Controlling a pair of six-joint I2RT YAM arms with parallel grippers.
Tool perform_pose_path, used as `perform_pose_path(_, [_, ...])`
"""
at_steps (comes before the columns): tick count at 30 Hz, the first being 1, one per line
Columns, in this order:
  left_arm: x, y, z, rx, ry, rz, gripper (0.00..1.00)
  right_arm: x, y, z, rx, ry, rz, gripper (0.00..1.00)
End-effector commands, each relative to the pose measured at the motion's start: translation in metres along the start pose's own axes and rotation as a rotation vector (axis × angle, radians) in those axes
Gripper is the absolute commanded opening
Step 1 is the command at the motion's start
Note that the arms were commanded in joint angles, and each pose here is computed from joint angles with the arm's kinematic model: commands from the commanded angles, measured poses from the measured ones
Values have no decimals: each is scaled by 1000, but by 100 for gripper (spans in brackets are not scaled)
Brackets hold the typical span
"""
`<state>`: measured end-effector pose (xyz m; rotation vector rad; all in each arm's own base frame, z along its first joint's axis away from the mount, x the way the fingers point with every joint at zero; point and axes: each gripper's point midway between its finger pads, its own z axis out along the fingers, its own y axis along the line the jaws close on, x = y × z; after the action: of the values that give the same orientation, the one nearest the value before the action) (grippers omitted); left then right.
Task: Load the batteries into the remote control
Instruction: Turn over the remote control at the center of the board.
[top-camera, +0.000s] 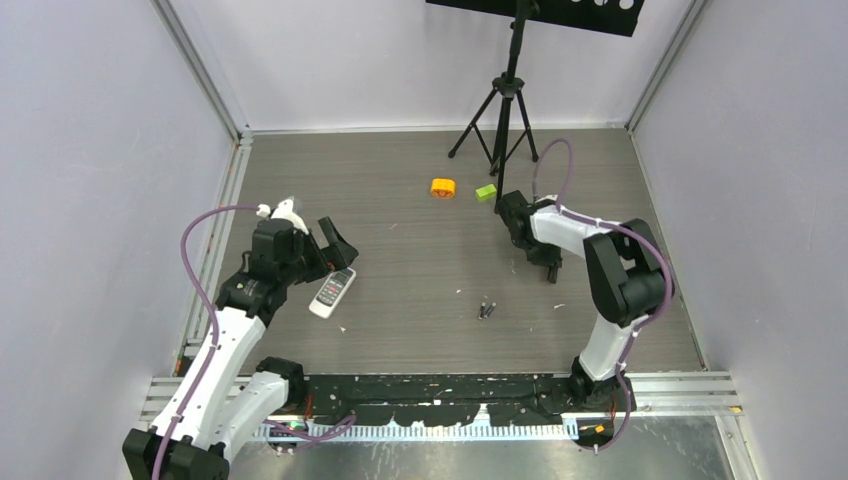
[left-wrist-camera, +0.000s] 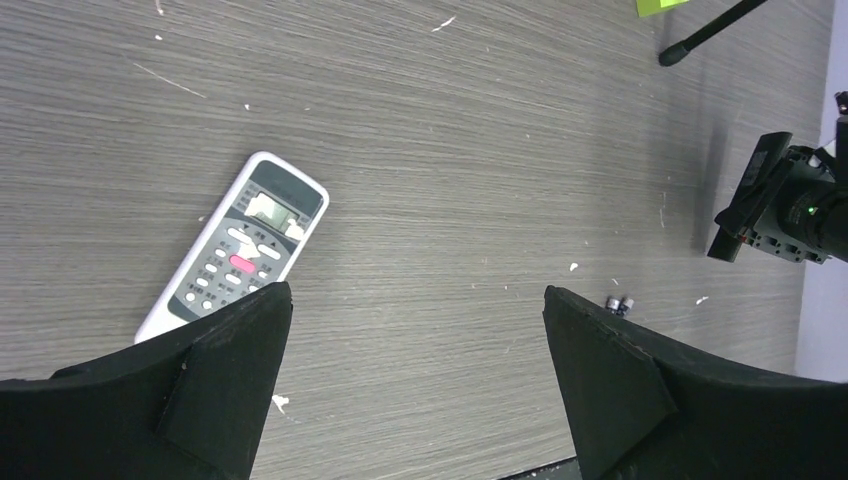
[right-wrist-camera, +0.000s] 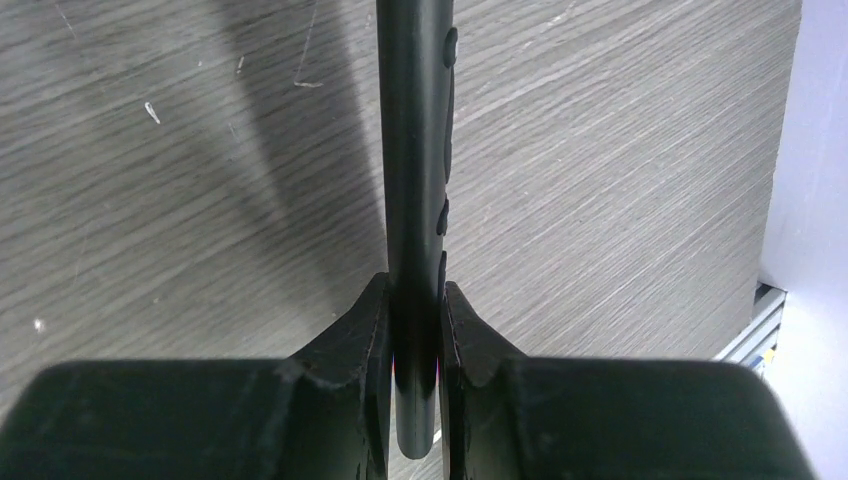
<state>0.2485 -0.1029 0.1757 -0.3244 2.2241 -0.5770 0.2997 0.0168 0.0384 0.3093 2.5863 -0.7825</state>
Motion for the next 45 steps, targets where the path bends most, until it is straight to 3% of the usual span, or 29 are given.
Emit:
perform_pose_path(1, [-8,4,0,-31,-34,11,100,-20,-2,-3,51,-28,4,0])
perform_pose_path(4, [-6,8,2,-46,-28,7,100,-17,10,-2,2,4,-2,5])
perform_pose_path(8, [-7,14,4,-78,-29,22,100,-8,28,-4,-90,65,-25,38])
perform_pose_path(12, [-17,22,3,-132,-64,45,100,-7,38,-13,-174,80,-6,49])
perform_pose_path(21, [-11,52,23,-282,-72,-35,100,-24,52,-55,-406,31,97,51])
perform_pose_path(24, [-9,60,41,-306,-85,-109,100,-32,67,-76,-578,-32,135,51])
perform_pose_path(29, [-2,78,68,-375,-48,-136,100,-26,72,-95,-705,-52,183,51])
perform_pose_path(35, [34,97,83,-434,70,-158,98,-23,77,-110,-790,-42,200,52])
perform_pose_path(45, [83,88,88,-402,154,-158,99,-31,88,-116,-828,-24,207,52])
